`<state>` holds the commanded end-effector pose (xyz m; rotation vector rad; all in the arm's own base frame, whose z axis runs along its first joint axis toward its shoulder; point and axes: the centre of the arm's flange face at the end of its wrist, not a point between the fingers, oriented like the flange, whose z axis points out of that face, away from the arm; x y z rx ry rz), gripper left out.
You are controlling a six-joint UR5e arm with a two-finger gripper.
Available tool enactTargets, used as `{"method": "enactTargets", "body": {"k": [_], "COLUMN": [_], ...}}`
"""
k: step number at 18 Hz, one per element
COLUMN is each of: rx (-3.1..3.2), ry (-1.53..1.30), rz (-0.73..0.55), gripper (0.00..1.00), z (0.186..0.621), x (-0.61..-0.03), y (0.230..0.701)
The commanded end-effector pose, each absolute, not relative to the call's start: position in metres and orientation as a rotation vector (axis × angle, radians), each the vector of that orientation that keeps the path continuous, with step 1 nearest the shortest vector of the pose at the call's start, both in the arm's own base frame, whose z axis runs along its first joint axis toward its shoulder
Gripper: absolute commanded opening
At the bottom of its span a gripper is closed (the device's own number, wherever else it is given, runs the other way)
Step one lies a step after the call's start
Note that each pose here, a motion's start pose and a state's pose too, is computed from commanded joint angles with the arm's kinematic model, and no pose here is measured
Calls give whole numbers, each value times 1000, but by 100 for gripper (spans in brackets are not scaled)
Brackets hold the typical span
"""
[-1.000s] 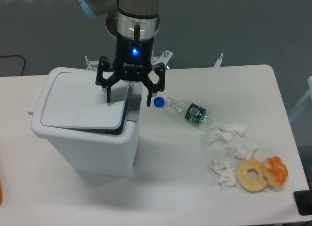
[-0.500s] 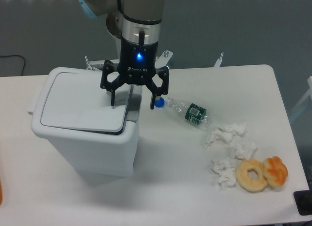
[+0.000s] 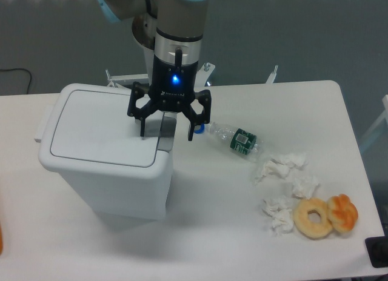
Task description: Close the trash can
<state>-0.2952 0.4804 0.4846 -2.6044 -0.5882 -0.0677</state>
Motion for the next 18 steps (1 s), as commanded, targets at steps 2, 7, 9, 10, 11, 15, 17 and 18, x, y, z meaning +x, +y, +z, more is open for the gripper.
{"method": "enactTargets", "body": {"k": [2, 7, 9, 10, 11, 15, 17, 18], "rx": [-2602, -2599, -2600, -2600, -2600, -2599, -2599, -2599], "ry": [-592, -592, -590, -590, -590, -590, -592, -590], "rz": [-65, -64, -63, -63, -63, -62, -61, -62], "gripper": [100, 100, 100, 100, 100, 100, 100, 100], "z": [485, 486, 486, 486, 486, 486, 486, 485], "x": [-297, -297, -296, -297, -297, -297, -298, -297], "y": [480, 479, 479, 480, 480, 480, 479, 480]}}
